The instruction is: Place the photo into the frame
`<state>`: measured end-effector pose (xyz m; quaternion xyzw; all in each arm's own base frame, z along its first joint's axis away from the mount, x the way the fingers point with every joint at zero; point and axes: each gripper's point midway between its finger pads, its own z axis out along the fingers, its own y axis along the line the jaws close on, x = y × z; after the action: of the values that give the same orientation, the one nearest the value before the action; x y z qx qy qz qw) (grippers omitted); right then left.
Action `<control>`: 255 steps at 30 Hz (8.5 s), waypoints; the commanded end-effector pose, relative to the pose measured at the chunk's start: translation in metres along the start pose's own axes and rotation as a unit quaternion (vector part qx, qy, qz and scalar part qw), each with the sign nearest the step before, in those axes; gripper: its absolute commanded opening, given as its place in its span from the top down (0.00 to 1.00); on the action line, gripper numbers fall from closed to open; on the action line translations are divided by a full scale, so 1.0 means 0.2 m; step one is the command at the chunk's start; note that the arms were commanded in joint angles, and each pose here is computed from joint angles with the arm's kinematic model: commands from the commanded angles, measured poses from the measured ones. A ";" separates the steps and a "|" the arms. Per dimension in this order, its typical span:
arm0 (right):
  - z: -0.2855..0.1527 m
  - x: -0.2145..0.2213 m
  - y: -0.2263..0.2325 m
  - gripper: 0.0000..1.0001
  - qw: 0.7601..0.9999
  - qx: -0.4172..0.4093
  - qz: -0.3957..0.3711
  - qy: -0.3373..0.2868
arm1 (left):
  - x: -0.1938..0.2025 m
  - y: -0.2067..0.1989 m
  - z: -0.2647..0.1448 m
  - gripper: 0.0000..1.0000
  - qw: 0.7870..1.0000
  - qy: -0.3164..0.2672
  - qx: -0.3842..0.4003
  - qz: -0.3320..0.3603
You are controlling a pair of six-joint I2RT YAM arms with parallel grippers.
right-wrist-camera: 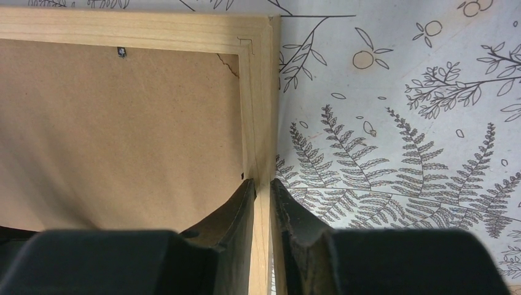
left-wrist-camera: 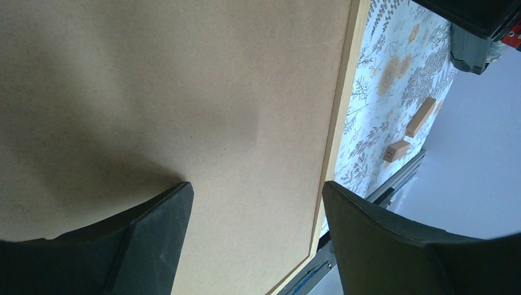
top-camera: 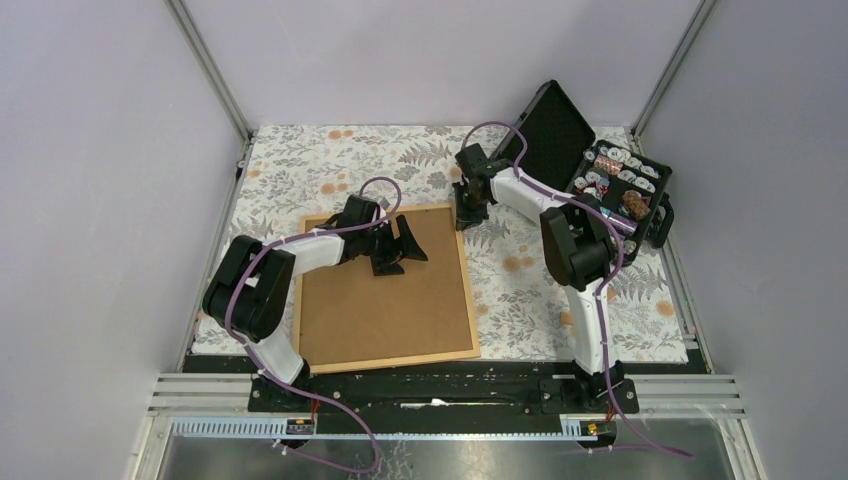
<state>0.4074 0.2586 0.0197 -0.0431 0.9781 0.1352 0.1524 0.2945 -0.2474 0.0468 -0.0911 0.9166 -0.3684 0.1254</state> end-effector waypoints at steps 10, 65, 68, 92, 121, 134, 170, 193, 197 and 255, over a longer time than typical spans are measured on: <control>0.27 0.23 -0.01 0.75 0.996 0.036 0.000 0.076 | 0.06 0.14 0.04 0.17 0.999 0.011 -0.040 -0.004; -0.34 0.70 0.10 0.27 0.991 -0.048 -0.105 0.063 | -0.04 -0.13 -0.27 0.08 0.995 -0.041 -0.016 0.085; -0.31 0.78 0.07 0.29 0.990 -0.027 -0.112 0.080 | -0.01 -0.11 -0.27 0.07 0.996 -0.042 -0.012 0.075; -0.04 -0.57 -0.07 0.37 0.848 0.251 -0.449 -0.126 | 0.03 0.00 -0.19 0.07 0.997 -0.018 -0.032 0.072; -0.12 0.37 0.20 0.34 0.985 -0.117 0.120 -0.027 | 0.75 -0.08 0.09 0.07 0.983 0.173 0.053 0.038; -0.13 0.26 0.01 0.30 0.998 -0.027 0.047 -0.012 | 0.53 -0.38 0.18 0.07 0.982 0.143 0.072 0.098; -0.10 0.74 -0.06 0.69 0.990 -0.018 0.082 0.116 | 0.14 0.11 0.01 0.06 1.000 0.031 0.001 -0.002; 0.09 0.81 -0.09 0.64 0.982 0.112 0.031 0.149 | 0.27 0.25 0.08 0.07 0.998 0.051 -0.005 -0.042; 0.14 0.85 -0.08 0.60 0.979 0.137 0.025 0.148 | 0.26 0.24 0.07 0.07 0.998 0.049 -0.003 -0.040; -0.09 0.83 -0.06 0.55 0.988 -0.038 0.051 0.138 | 0.16 0.17 0.02 0.05 0.999 0.035 -0.026 -0.002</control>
<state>0.2596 0.2521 0.0138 -0.0258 0.9696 0.2399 0.0406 0.2741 -0.2503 0.0510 -0.0689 0.9073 -0.4015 0.1040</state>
